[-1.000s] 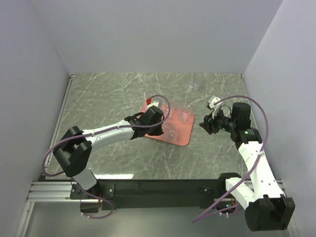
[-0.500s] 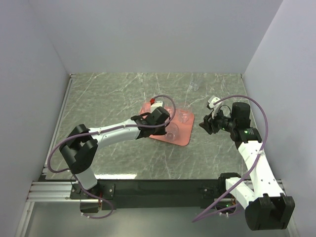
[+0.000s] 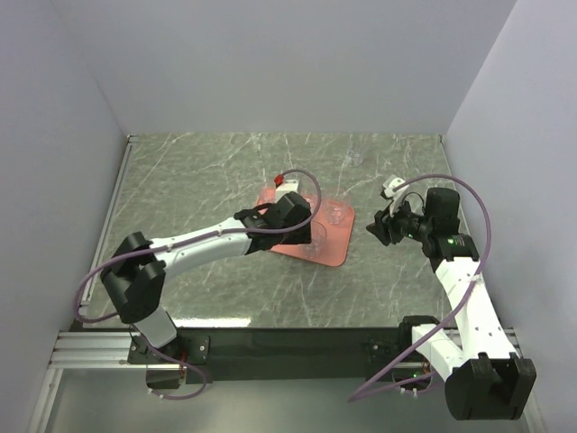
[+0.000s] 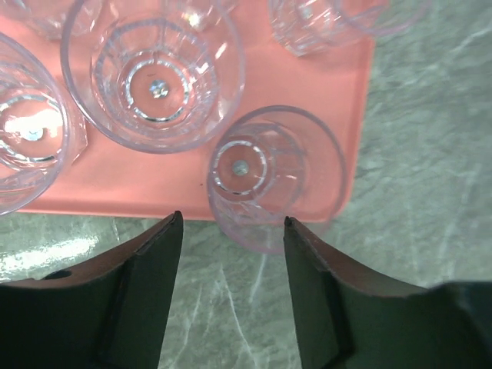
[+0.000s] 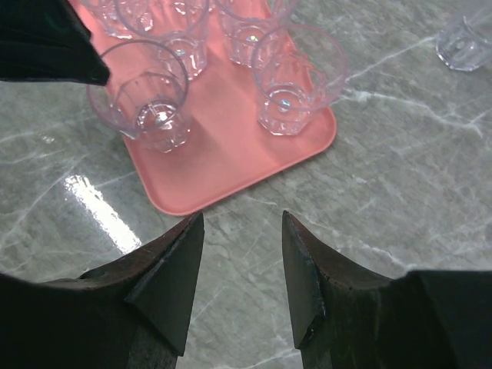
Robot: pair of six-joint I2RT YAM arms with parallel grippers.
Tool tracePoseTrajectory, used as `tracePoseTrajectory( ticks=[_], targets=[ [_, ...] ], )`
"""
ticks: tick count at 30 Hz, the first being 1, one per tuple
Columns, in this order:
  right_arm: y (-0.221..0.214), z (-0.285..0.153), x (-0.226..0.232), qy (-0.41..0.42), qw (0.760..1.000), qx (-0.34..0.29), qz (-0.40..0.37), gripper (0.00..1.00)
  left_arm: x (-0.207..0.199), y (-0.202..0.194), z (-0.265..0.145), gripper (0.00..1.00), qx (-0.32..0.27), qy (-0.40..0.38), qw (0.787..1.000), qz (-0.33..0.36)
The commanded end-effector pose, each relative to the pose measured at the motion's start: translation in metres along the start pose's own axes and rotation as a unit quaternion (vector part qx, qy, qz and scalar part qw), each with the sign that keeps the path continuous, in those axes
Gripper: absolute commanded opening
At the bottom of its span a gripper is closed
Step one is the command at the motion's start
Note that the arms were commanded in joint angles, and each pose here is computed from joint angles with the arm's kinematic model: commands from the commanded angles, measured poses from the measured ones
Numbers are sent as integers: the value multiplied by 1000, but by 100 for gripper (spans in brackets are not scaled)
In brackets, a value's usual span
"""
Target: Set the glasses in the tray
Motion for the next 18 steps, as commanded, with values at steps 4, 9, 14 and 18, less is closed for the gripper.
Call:
tracePoseTrajectory(
  ticks=[4,9,14,18],
  targets=[
    [3,-2,-6,-9,1000,-9,-2,52,-10,43,-56,71,-74,-45,996,11],
    [7,-2,-13,-30,999,-12,8,53,11,65,-86,86,-131,-20,991,38],
    [15,2,-26,-46,998,-7,29,53,47,92,-110,91,-175,18,983,48],
    [19,9,-43,-58,997,16,49,53,97,113,-125,92,-207,80,973,59]
  ],
)
Point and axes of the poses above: each gripper's point midway between its finger pads, its own z axis out along the fingers, its own x axis along the line the jaws close on, y = z × x, the point moved 4 cm from there along -z, back along the fingers, and after that the axes turned 2 degrees about -z, right-handed, at the moved point
